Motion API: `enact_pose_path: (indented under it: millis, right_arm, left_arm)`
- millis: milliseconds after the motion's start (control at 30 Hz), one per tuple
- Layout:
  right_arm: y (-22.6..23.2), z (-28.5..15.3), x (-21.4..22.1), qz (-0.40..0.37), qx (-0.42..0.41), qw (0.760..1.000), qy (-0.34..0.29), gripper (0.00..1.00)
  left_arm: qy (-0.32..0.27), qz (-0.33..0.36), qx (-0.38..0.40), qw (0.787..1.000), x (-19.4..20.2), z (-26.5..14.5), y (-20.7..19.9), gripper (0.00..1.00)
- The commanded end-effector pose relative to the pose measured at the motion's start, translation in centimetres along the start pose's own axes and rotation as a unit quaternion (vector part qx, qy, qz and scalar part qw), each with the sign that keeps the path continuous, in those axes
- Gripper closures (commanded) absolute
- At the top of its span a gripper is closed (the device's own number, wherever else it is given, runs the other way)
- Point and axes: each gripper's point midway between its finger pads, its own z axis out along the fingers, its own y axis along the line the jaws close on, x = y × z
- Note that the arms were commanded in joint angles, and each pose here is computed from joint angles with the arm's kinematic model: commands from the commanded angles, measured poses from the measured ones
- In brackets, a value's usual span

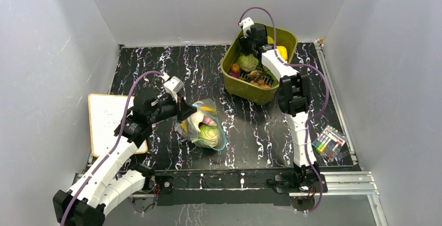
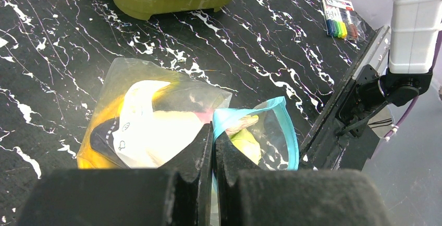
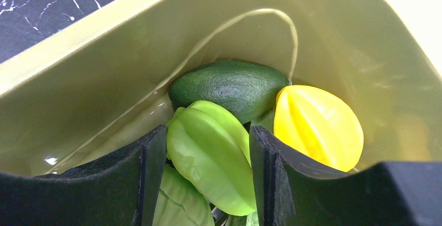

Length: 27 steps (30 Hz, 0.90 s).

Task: Place the food in the zip-top bag and seal the zipper
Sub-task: Pick up the fake fruit from the bin.

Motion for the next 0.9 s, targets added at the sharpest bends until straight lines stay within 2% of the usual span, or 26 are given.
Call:
enact_pose_path:
  millis: [0, 367, 867]
  right_arm:
    - [-3.7, -0.7, -1.5, -0.012, 0.068, 0.998, -0.012, 0.47]
    - [-4.4, -3.5, -3.5, -0.003, 0.077, 0.996, -0.036, 0.56]
    - [-5.1, -7.5, -5.1, 0.022, 0.083, 0.995, -0.046, 0.61]
  left_arm:
    - [-0.001, 0.009, -0.001, 1.0, 0.0, -0.1, 0.0, 1.0]
    - [-0.004, 0.01, -0.004, 1.0, -0.1, -0.2, 0.0, 1.0]
    - [-0.009, 0.007, -0.017, 1.0, 0.0, -0.4, 0.4, 1.0]
